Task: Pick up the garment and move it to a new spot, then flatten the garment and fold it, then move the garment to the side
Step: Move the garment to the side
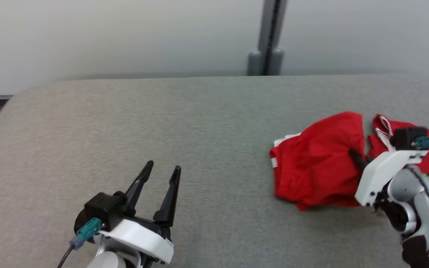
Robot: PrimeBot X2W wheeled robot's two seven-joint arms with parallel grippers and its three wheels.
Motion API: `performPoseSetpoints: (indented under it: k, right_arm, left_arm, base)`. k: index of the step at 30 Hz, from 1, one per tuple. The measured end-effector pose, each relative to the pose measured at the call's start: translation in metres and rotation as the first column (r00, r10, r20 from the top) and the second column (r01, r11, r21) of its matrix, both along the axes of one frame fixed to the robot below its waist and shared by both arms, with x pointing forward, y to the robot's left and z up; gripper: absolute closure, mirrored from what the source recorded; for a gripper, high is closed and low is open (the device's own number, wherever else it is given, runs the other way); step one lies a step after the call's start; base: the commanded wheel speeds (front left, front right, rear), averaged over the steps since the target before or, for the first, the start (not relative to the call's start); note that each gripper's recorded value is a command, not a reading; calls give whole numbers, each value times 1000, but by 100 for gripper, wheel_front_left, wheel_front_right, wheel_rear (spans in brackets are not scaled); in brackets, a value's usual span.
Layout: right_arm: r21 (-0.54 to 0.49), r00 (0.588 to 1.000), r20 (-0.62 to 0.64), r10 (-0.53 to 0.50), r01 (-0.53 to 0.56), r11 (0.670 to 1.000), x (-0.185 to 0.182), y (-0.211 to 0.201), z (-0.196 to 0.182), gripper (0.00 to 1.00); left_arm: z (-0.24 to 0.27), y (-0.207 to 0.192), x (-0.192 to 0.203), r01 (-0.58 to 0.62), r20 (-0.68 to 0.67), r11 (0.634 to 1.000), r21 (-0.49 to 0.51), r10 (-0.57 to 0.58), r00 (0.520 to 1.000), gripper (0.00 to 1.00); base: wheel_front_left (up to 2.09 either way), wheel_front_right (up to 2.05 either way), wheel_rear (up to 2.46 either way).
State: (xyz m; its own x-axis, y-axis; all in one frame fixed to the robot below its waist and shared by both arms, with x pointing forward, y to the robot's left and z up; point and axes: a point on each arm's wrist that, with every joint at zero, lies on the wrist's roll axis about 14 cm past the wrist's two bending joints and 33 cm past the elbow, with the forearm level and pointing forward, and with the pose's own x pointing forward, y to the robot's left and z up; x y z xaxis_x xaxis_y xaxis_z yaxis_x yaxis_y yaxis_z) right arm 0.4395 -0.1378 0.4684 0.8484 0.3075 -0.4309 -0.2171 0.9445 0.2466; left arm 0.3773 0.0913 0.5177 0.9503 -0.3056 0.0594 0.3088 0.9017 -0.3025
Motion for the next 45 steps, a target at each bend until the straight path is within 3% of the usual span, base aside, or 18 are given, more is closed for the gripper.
performPoseSetpoints:
  k: [6, 13, 21, 28, 31, 38, 45]
  right_arm:
    - [-111, 997, 48, -59, 65, 992, 6, -56, 20, 100]
    - [-238, 991, 1, -134, 130, 963, 9, -121, 6, 100]
    - [-380, 967, -45, -253, 217, 899, 8, -194, -16, 100]
    - [-425, 948, -38, -315, 270, 864, 11, -217, -32, 99]
    - [-418, 941, -37, -335, 290, 861, 12, -218, -40, 0]
    - [-443, 934, 84, -346, 346, 827, 18, -234, -13, 0]
    - [-327, 908, 302, -289, 384, 864, 30, -208, 50, 0]
  left_arm:
    - [-7, -55, 16, 178, -19, 984, 5, -178, 984, 0]
    - [-27, -95, 34, 311, -67, 950, 4, -310, 948, 0]
    - [-53, -114, 50, 385, -122, 923, 1, -382, 916, 0]
    - [-63, -117, 55, 397, -143, 918, -6, -393, 908, 0]
    - [-62, -114, 55, 388, -142, 922, -2, -384, 912, 0]
    - [-46, -105, 54, 345, -101, 938, -5, -344, 933, 0]
    - [-24, -82, 45, 255, -52, 967, -7, -255, 966, 0]
  base:
    - [0, 0, 0]
    - [0, 0, 0]
    - [0, 0, 0]
    - [0, 0, 0]
    - [0, 0, 0]
    - [0, 0, 0]
    - [0, 0, 0]
